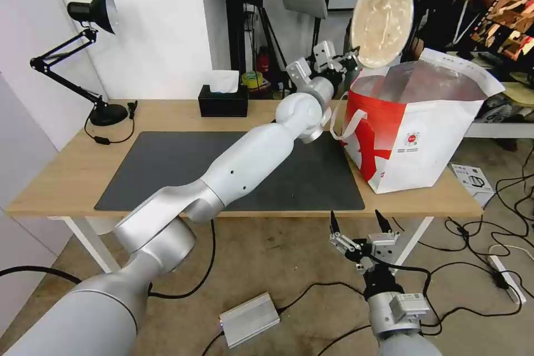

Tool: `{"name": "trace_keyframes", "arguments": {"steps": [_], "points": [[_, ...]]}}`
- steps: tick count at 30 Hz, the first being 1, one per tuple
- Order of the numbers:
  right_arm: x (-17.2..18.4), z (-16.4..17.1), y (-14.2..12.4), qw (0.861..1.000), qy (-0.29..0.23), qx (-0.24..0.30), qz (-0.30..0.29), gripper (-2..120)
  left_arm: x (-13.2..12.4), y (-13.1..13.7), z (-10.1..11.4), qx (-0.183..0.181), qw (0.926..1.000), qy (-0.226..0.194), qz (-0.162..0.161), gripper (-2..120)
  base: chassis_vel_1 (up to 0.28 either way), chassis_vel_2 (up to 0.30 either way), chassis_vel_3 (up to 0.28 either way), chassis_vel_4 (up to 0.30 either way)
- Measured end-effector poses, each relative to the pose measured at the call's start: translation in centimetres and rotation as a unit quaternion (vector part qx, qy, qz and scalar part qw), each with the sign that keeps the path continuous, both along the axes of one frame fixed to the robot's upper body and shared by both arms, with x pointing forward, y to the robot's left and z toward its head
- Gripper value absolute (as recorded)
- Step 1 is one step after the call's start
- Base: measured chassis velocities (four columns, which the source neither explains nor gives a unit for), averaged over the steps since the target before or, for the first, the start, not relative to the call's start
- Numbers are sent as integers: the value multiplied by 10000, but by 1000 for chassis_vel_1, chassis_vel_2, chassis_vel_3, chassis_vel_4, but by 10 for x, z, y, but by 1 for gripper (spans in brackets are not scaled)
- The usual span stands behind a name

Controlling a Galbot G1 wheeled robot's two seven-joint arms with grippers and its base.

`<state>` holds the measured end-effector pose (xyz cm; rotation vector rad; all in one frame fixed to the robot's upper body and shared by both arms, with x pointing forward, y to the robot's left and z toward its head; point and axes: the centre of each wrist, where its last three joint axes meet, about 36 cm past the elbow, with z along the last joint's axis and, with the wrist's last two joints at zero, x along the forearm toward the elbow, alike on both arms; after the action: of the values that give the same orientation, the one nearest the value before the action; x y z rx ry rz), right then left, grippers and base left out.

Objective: Pick up the trash from the table and place it into the takeout bag.

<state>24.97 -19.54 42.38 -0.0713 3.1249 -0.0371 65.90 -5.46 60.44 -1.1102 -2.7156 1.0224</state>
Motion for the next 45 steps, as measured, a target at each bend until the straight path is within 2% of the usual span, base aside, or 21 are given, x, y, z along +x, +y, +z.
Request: {"name": "trace_keyframes", "arguments": {"steps": [14,17,29,45], "points": [[0,0,0,10000,0,0,0,100,-5,-10,-21,377,9984,-84,-407,0,0,0,0,0],[0,0,0,10000,0,0,0,100,-4,-12,-28,552,9972,-116,-497,0,0,0,0,0],[0,0,0,10000,0,0,0,100,-1,-11,-44,922,9946,-120,-467,0,0,0,0,0],[0,0,0,10000,0,0,0,100,1,-10,-50,1121,9928,-122,-417,0,0,0,0,0]]}}
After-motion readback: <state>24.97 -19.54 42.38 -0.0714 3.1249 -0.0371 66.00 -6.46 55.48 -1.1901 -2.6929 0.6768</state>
